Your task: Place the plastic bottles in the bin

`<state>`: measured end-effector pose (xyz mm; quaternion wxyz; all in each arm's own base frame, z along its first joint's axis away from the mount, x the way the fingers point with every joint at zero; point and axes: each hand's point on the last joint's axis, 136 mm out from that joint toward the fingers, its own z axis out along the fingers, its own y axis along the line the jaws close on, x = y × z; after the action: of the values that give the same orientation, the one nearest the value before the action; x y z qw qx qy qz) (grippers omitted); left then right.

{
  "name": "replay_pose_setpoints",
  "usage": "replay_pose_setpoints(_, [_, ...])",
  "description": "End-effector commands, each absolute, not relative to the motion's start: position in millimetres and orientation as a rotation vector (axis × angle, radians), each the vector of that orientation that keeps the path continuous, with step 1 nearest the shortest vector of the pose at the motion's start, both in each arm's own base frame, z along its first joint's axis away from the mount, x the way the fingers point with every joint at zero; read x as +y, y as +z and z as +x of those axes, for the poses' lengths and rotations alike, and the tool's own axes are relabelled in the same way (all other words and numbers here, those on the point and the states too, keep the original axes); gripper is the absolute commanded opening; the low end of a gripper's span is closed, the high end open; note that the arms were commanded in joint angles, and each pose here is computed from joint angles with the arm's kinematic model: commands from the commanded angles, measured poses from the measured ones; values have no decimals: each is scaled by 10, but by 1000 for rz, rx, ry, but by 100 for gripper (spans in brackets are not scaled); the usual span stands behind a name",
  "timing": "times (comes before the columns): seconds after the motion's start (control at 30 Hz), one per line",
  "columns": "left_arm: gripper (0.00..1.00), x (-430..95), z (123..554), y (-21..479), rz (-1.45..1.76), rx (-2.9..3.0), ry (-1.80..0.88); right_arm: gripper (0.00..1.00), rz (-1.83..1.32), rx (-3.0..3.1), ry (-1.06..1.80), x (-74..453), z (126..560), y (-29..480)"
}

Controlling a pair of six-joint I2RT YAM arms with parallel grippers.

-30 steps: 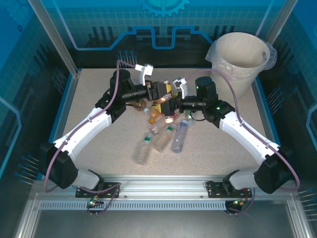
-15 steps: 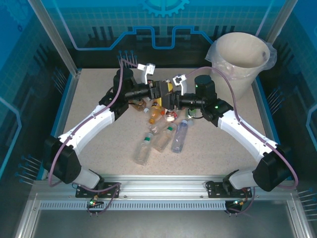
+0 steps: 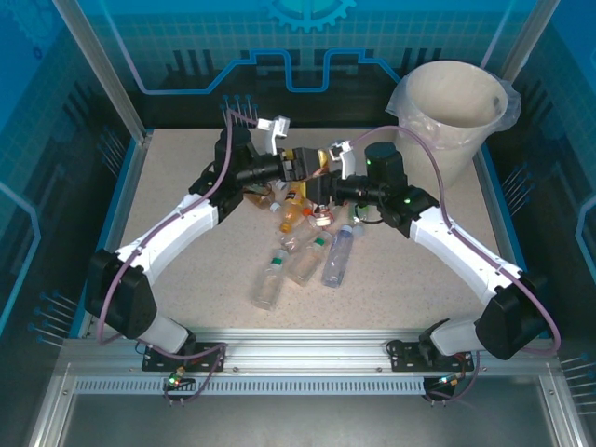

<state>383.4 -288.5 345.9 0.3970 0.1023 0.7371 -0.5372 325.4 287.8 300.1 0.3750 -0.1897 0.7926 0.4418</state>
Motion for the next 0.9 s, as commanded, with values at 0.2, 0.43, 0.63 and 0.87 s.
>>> replay_pose_setpoints(0.2, [99, -2437, 4076, 3494, 42, 1782, -1421, 38, -373, 2058, 929, 2398, 3408, 2982])
replay_pose_setpoints(0.43, [99, -2192, 4116, 3119, -112, 1891, -1326, 38, -291, 2035, 793, 1909, 3575, 3153])
replay_pose_setpoints(0.63, [99, -1852, 4040, 2600, -323, 2031, -1104, 38, -176, 1991, 667, 1406, 3798, 3468])
replay_pose_setpoints(0.87, [99, -1403, 3812, 2198, -494, 2040, -869, 40, -31, 1932, 567, 841, 4185, 3852])
